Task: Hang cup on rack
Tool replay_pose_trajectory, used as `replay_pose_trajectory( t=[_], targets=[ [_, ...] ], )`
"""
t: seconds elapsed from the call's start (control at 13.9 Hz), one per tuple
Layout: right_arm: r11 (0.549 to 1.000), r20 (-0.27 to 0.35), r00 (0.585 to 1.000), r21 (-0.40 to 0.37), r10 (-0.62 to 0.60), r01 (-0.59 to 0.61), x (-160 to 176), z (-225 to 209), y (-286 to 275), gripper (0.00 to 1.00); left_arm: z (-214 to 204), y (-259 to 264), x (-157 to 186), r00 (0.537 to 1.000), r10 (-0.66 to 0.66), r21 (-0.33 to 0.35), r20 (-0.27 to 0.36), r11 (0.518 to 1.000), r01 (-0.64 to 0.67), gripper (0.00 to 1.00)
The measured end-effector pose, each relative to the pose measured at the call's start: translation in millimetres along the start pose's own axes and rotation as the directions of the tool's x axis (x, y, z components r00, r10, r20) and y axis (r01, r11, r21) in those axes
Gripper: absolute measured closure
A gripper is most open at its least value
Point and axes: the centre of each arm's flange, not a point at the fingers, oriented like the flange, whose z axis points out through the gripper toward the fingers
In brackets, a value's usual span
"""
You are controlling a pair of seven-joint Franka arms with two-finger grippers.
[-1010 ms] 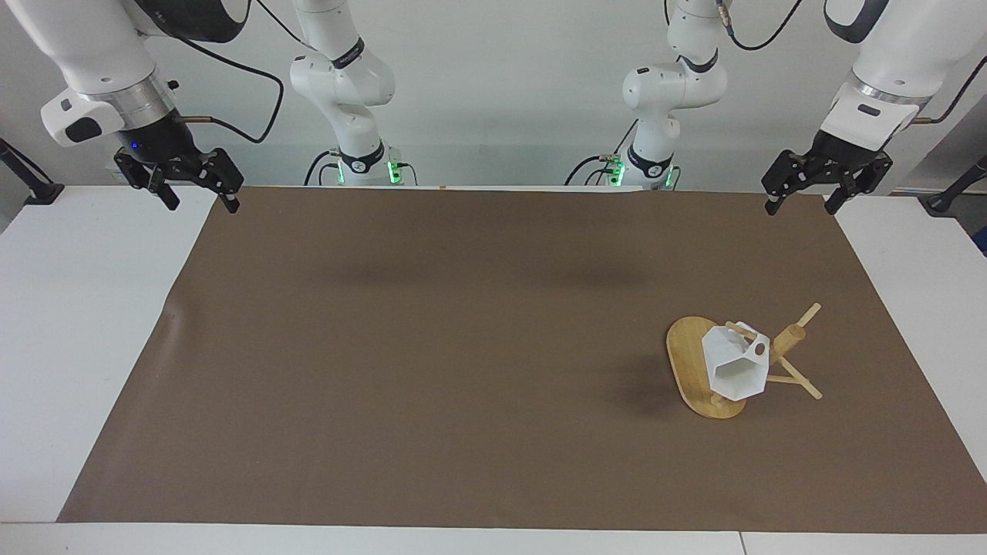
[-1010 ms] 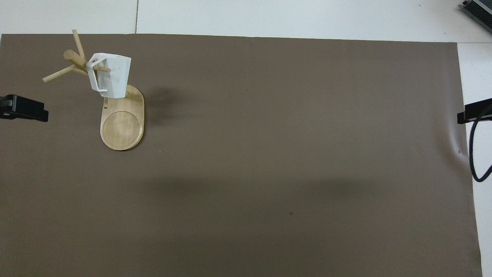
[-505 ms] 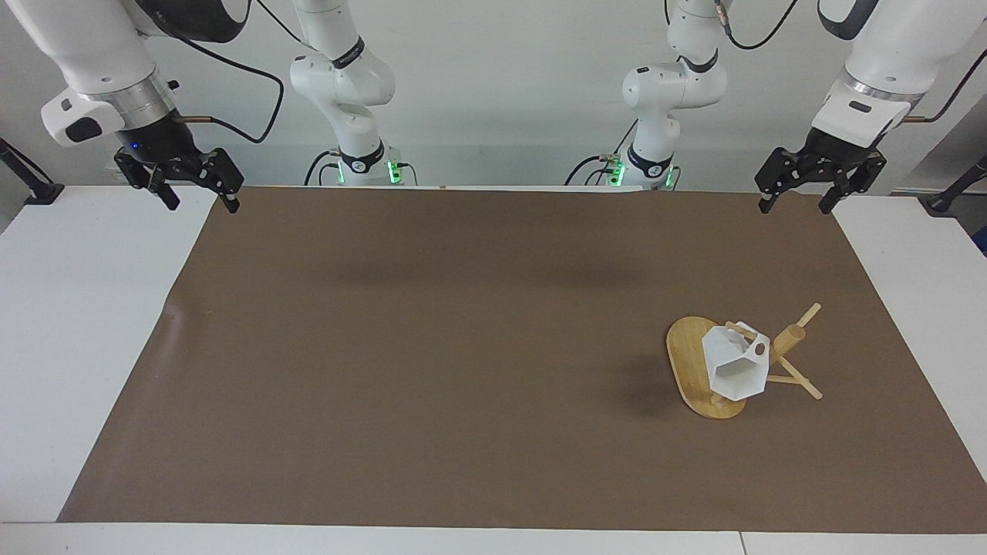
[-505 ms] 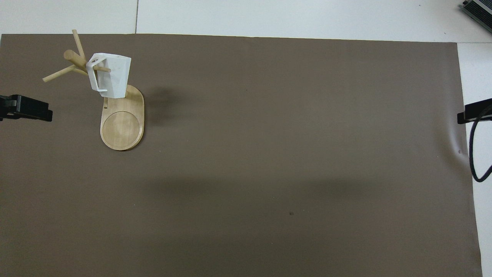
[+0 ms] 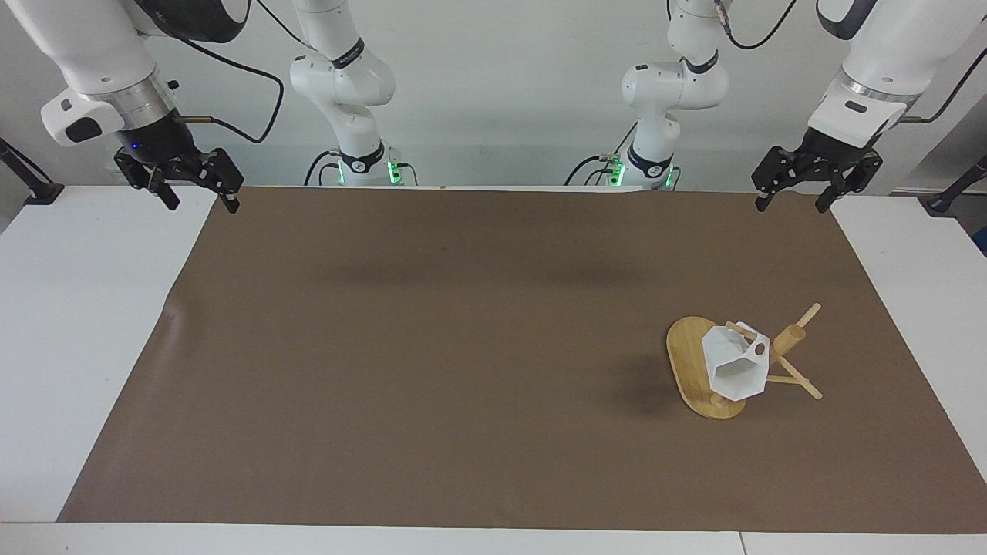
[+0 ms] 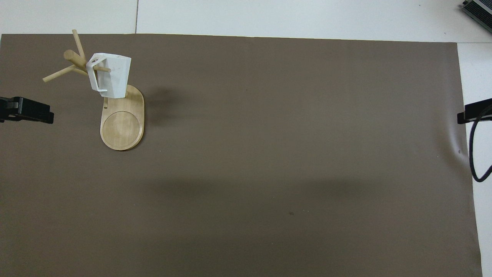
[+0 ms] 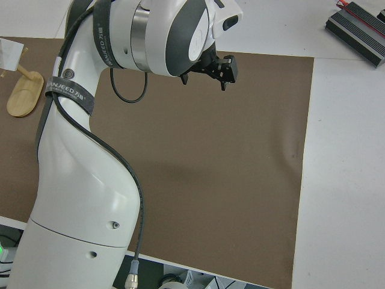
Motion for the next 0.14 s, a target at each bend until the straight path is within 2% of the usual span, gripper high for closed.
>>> replay_pose_trajectory(
  t=[0.14],
  targets=[
    [1.0, 0.0, 1.0, 0.0, 0.0, 0.0, 0.0, 0.0, 0.0, 0.0, 0.1, -0.3, -0.1, 1.0, 0.0, 0.0, 0.001, 1.0, 0.0, 0.0]
  ],
)
